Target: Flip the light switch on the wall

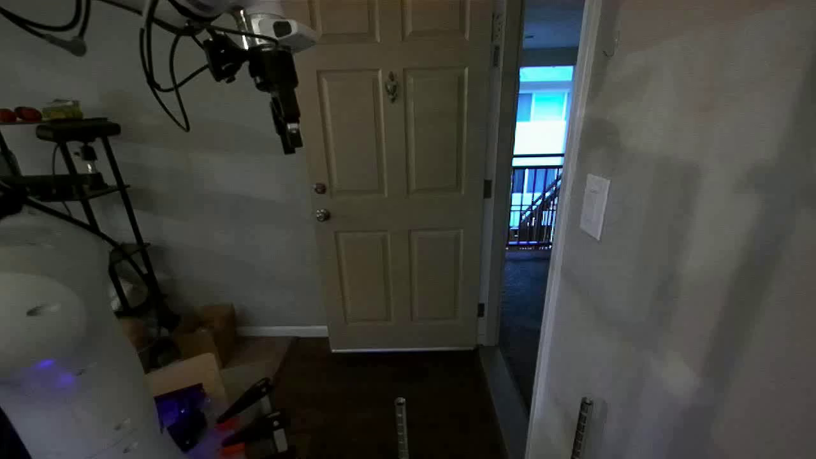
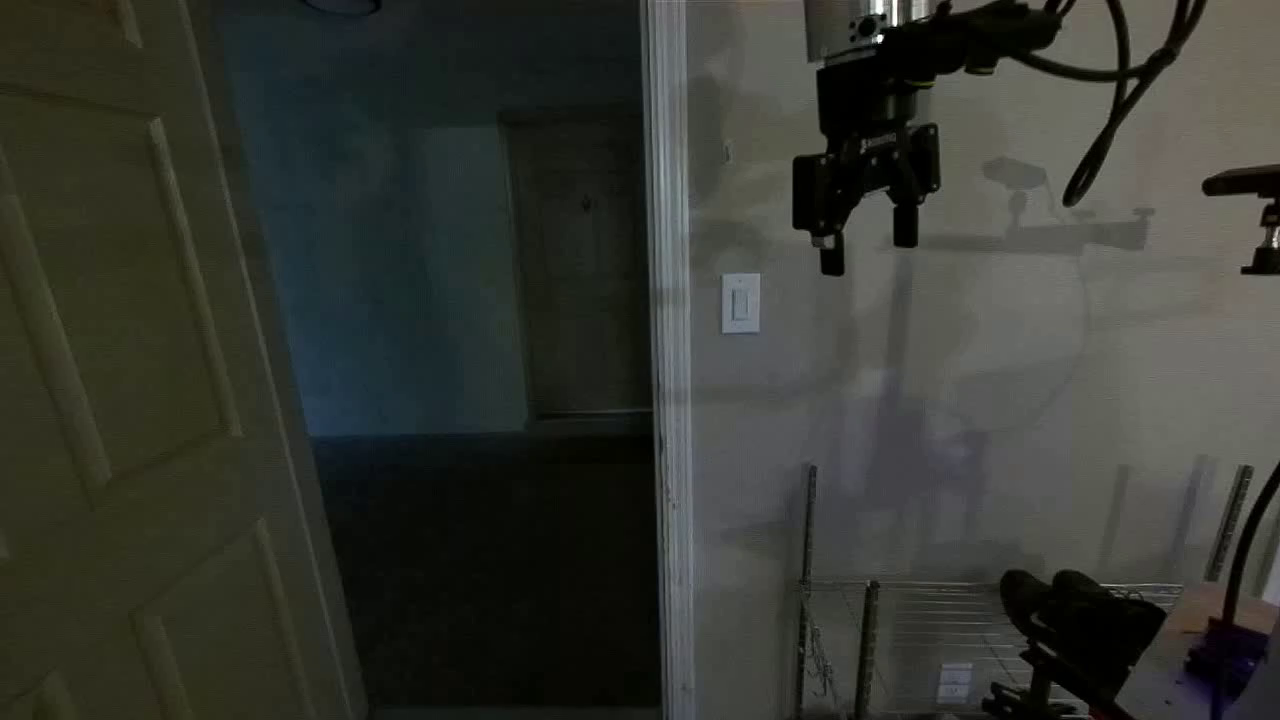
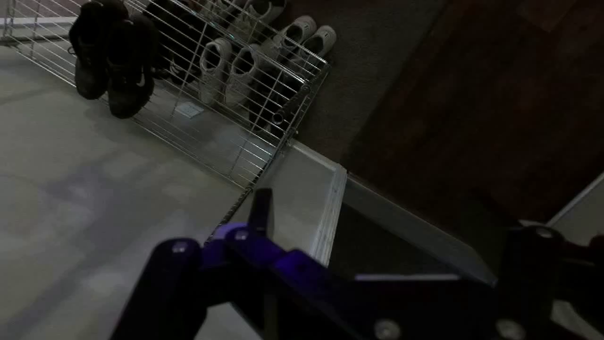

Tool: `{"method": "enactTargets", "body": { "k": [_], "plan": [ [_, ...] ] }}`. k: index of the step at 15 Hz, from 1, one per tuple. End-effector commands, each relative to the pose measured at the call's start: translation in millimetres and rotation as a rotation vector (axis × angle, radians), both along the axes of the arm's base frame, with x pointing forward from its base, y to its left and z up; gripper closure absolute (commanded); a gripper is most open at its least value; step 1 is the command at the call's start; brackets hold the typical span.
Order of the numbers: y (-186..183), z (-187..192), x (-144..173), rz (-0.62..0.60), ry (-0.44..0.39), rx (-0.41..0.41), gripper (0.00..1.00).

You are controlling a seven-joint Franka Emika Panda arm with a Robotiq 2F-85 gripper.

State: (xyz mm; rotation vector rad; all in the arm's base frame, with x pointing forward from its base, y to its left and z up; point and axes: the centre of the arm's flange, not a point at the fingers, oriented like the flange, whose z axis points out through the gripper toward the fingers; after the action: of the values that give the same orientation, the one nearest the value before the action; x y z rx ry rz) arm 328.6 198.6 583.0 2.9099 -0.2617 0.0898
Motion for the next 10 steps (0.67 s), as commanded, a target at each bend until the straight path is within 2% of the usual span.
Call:
{"method": "enactTargets", "body": {
  "k": [1, 10],
  "plan": [
    [0.0, 0.0, 0.0, 0.0, 0.0, 0.0, 0.0],
    [-5.3, -3.1, 5.6, -0.004, 0.002, 0.0, 0.0]
  ]
}}
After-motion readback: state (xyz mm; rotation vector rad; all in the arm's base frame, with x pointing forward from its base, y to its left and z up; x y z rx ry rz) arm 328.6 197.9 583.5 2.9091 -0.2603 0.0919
